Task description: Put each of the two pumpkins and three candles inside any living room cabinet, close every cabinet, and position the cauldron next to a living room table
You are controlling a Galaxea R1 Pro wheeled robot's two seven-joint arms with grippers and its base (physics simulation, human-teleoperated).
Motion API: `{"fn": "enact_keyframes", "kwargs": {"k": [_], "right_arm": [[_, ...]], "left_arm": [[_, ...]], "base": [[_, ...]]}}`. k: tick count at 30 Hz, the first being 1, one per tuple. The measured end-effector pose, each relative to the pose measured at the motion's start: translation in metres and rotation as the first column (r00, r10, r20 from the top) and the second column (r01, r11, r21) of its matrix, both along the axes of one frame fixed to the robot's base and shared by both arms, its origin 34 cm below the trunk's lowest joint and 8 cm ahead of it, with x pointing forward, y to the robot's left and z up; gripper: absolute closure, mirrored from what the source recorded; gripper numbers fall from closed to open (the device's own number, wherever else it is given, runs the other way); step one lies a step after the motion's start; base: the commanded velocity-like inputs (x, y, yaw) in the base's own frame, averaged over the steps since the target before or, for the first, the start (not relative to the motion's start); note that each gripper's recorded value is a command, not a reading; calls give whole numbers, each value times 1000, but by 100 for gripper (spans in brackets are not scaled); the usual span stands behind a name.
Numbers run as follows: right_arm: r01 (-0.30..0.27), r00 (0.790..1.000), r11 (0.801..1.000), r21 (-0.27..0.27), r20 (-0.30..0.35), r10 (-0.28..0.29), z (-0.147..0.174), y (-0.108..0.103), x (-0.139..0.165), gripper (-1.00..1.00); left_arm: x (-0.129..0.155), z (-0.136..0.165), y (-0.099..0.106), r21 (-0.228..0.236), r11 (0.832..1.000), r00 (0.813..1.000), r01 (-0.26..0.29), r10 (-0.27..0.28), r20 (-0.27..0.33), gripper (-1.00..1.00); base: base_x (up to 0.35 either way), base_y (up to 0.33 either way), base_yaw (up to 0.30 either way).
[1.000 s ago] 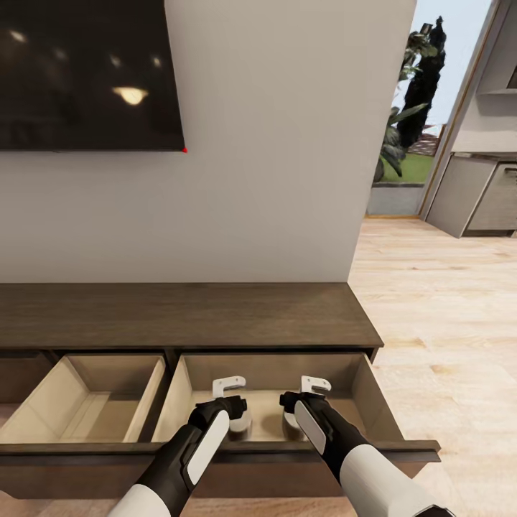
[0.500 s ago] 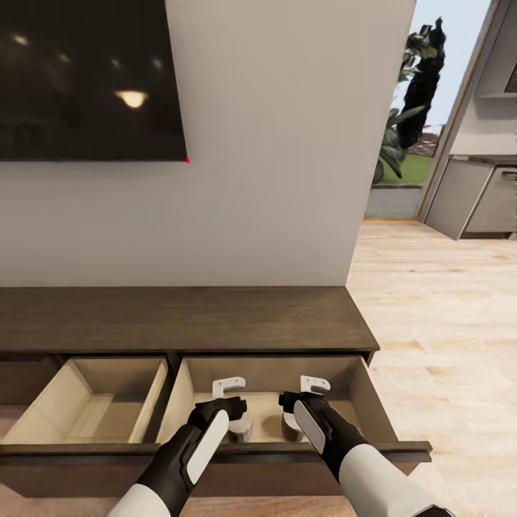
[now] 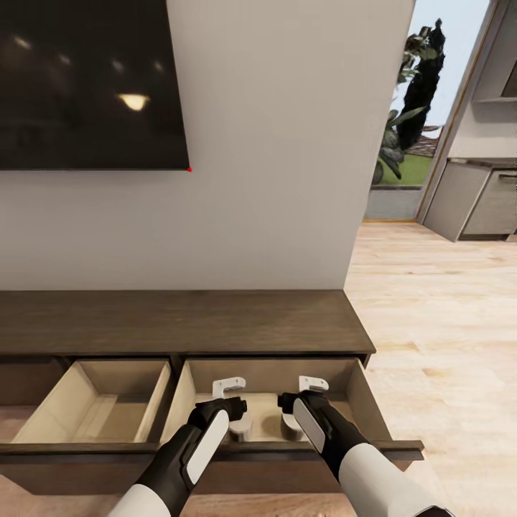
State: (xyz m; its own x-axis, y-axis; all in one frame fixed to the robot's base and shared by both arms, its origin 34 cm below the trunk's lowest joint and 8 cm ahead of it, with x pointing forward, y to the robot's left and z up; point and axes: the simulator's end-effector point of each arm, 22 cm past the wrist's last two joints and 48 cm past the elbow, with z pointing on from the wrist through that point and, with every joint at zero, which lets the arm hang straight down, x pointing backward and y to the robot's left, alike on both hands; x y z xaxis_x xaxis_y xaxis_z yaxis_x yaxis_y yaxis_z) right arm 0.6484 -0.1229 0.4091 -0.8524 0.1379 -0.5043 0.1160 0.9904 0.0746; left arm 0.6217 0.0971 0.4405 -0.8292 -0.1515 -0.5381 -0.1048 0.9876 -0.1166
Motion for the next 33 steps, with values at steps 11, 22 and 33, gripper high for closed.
{"fn": "enact_keyframes", "kwargs": {"k": [11, 22, 33], "right_arm": [[-20, 999, 1000, 14, -26, 20, 32, 3, 7, -100], [-37, 997, 999, 15, -64, 38, 55, 3, 6, -100], [-84, 992, 996, 31, -94, 87, 94, 12, 11, -100]], "left_arm": [[1, 22, -1, 2, 1000, 1000, 14, -14, -27, -100], [1, 43, 0, 6, 1000, 998, 29, -28, -55, -100], [4, 70, 6, -7, 1000, 996, 25, -25, -90, -100]], "base": [[-27, 0, 0], [0, 0, 0], [-64, 0, 0]]}}
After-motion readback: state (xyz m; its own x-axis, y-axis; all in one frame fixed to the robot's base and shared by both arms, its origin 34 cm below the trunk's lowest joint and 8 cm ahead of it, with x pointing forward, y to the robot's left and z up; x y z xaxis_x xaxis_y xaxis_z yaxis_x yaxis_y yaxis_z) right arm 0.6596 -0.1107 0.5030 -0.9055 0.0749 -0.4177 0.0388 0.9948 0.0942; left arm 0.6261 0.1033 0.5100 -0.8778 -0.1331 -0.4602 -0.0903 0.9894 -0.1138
